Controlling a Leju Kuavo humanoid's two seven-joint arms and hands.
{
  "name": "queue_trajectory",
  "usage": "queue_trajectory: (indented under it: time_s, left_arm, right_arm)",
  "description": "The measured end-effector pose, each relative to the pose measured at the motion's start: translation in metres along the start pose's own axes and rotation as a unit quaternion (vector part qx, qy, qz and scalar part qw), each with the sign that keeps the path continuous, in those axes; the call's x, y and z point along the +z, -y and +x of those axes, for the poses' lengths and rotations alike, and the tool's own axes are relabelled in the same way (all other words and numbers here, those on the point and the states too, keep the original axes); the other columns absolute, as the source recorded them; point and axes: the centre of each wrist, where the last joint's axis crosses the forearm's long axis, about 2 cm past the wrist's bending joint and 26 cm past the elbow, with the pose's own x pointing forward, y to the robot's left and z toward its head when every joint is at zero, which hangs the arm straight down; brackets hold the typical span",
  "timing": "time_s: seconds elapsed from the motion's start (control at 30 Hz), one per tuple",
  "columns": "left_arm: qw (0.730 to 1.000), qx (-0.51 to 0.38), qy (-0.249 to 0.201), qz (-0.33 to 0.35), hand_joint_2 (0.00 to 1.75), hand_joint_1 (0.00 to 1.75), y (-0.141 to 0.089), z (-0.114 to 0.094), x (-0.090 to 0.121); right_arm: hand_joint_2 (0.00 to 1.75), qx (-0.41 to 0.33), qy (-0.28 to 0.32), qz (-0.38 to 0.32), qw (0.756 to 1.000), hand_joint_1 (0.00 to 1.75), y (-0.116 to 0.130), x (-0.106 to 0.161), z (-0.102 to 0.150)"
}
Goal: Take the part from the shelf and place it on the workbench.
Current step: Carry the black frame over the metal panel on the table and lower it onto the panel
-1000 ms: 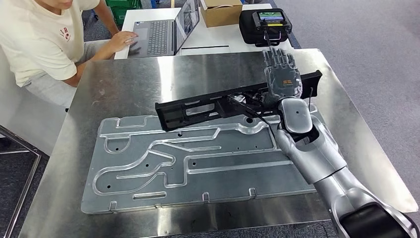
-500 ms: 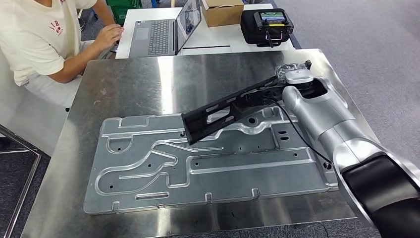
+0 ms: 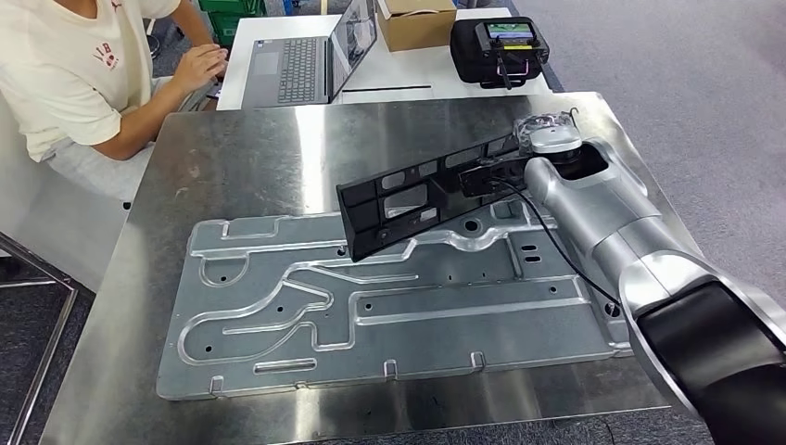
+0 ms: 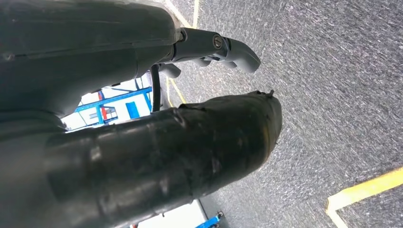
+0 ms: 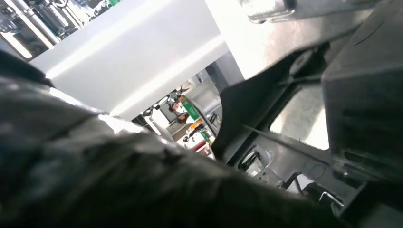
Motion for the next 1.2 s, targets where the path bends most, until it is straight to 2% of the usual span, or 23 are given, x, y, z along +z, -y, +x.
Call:
queue_trajectory:
  time_s: [0.17, 0.37, 0.5, 0.77, 1.1, 1.2]
  left_arm:
    - [1.000, 0.000, 0.001, 0.001, 0.00, 0.00, 0.000, 0.000, 0.000]
    - [1.000, 0.002, 0.006, 0.007, 0.00, 0.00, 0.002, -0.001, -0.001]
    - [1.000, 0.003, 0.008, 0.009, 0.00, 0.00, 0.004, 0.000, -0.001]
    - [1.000, 0.003, 0.009, 0.009, 0.00, 0.00, 0.010, 0.001, -0.002]
    - [1.000, 0.006, 0.010, 0.008, 0.00, 0.00, 0.012, 0.001, -0.003]
    - [1.000, 0.006, 0.007, 0.008, 0.00, 0.00, 0.013, 0.001, -0.003]
  right_arm:
    - [0.00, -0.008, -0.005, -0.037, 0.999, 0.00, 0.005, 0.002, 0.004]
    - [0.00, -0.027, 0.003, -0.177, 0.984, 0.00, 0.012, 0.017, 0.022]
    - [0.00, -0.026, 0.027, -0.228, 0.973, 0.00, 0.004, 0.029, 0.037]
    - [0.00, -0.011, 0.066, -0.371, 0.926, 0.00, -0.015, 0.057, 0.058]
    - [0.00, -0.012, 0.084, -0.396, 0.914, 0.00, -0.025, 0.070, 0.063]
    - [0.00, -0.007, 0.090, -0.430, 0.898, 0.00, -0.027, 0.074, 0.064]
